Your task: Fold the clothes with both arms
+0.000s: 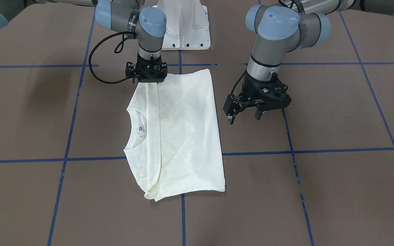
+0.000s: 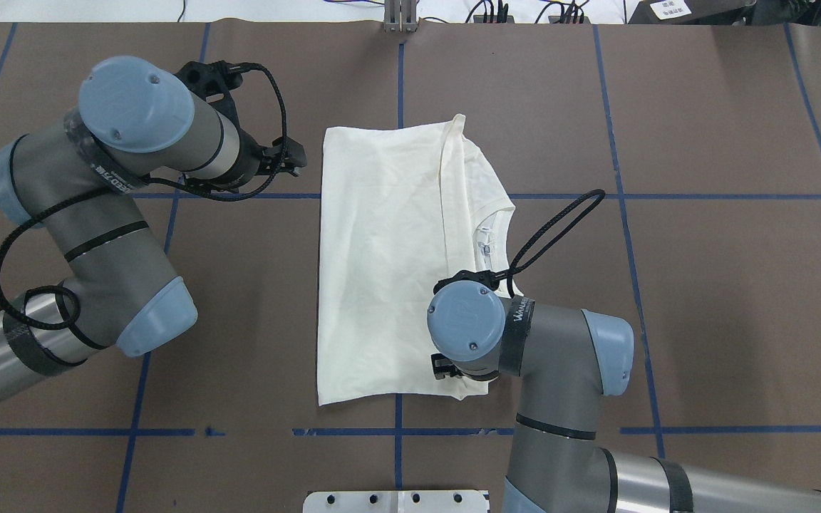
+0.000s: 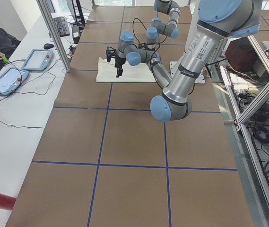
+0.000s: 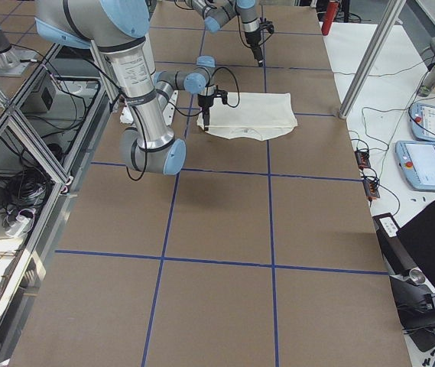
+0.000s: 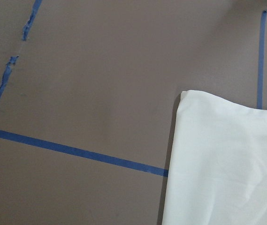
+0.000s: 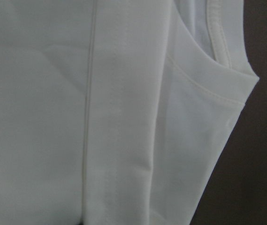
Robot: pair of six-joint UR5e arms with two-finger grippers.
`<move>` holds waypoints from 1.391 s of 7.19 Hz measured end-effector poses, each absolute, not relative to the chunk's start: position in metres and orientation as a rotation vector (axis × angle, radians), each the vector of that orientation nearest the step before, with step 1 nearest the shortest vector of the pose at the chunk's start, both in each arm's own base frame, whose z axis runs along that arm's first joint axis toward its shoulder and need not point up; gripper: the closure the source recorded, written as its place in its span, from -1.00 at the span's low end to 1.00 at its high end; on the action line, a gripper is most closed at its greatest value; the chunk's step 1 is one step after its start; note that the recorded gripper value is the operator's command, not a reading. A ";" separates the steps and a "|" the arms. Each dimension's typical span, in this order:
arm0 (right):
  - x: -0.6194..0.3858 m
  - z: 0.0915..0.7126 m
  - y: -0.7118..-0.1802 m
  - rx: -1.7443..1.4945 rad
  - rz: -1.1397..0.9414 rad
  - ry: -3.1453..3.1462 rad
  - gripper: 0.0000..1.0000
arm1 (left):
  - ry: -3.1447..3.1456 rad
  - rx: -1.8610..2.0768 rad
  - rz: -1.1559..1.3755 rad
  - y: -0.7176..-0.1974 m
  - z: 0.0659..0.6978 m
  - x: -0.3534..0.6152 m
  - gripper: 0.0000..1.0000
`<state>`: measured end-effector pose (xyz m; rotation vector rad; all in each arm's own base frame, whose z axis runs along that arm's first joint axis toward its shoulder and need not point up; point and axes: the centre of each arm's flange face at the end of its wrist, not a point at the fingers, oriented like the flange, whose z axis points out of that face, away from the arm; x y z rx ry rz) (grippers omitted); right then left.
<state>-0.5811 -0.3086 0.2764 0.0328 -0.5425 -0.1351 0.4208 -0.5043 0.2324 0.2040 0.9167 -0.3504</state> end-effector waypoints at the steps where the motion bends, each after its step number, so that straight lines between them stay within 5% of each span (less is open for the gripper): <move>1: -0.579 0.278 -0.312 0.031 -0.131 -0.534 -1.00 | 0.917 0.202 -0.347 -0.503 0.233 0.423 -1.00; 10: -0.521 0.322 -0.331 0.035 -0.118 -0.460 -1.00 | 0.952 0.188 -0.350 -0.492 0.230 0.437 -1.00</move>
